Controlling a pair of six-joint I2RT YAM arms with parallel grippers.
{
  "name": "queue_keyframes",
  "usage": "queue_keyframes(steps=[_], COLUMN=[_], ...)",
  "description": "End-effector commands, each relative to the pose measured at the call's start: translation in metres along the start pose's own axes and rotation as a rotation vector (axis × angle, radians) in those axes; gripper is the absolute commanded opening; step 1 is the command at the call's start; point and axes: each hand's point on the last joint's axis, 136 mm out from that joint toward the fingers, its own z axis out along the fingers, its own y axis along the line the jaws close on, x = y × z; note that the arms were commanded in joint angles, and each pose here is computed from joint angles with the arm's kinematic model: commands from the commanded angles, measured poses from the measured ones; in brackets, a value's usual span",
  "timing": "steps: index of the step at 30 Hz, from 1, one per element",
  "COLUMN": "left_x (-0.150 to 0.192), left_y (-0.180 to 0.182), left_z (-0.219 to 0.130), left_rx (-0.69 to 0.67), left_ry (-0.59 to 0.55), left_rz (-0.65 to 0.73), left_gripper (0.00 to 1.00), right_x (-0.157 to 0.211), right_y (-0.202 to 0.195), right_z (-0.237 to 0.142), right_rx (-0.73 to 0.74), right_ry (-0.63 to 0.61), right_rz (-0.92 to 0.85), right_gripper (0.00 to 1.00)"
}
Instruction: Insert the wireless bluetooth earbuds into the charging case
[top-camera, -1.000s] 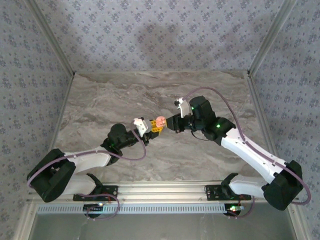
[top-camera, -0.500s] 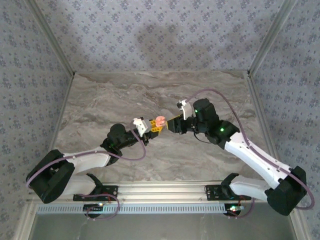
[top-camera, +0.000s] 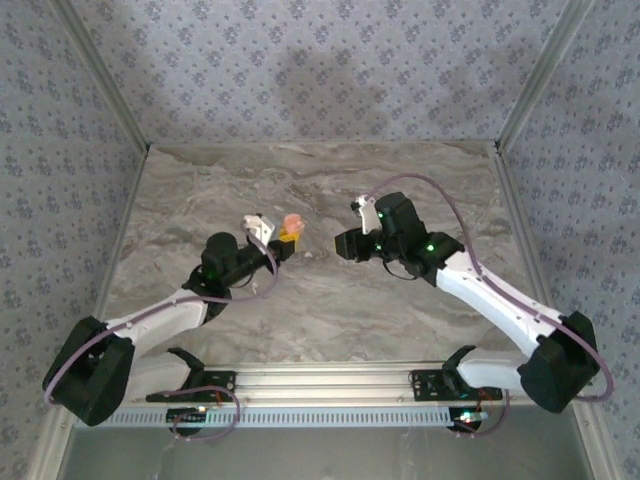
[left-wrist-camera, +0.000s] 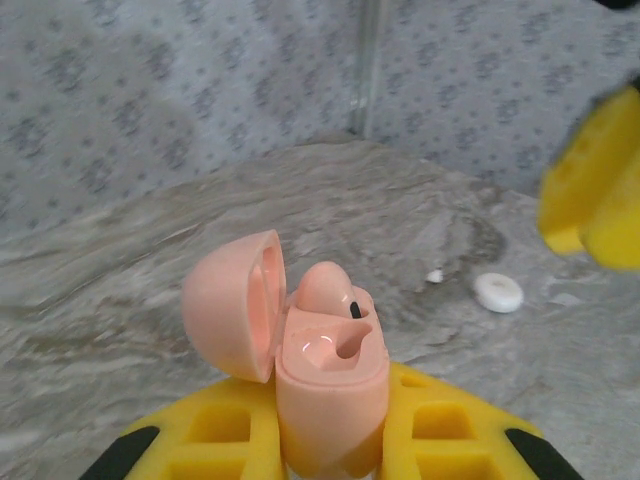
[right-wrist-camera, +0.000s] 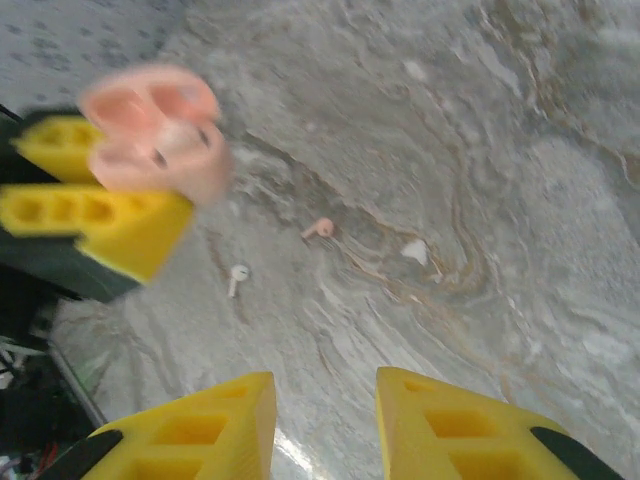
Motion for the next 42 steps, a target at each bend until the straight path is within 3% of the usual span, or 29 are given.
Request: queue_keyframes(steps=[1, 8, 16, 29, 42], left_x=[-0.003, 0.009, 0.024, 0.052, 0.057], left_y=[0.027, 0.074, 0.126, 0.155, 0.162], left_z=[-0.003, -0.020, -0.047, -0.072, -0.082], left_rx=[-0.085, -0.226, -0.423, -0.534, -0.585], left_ry=[0.042, 0.119, 0.173, 0.252, 0.254], left_rz=[-0.109, -0.228, -0.407, -0.532, -0.535], left_gripper=[0.14, 0.13, 0.13, 0.13, 0.13], right_x=[-0.001, 0.001, 0.012, 0.044, 0.038], right_y=[-0.008, -0.014, -0.012, 0.008, 0.011], right_z=[0.008, 0.032, 0.071, 0.141, 0.205], right_rx=[0.080, 0.172, 0.208, 0.229, 0.251], right_ry=[0.041, 0.155, 0.241, 0.366, 0.395], right_rz=[0.060, 0.153, 0.489, 0.822, 0.952], right_gripper=[0.33, 0.33, 0.33, 0.34, 0.34])
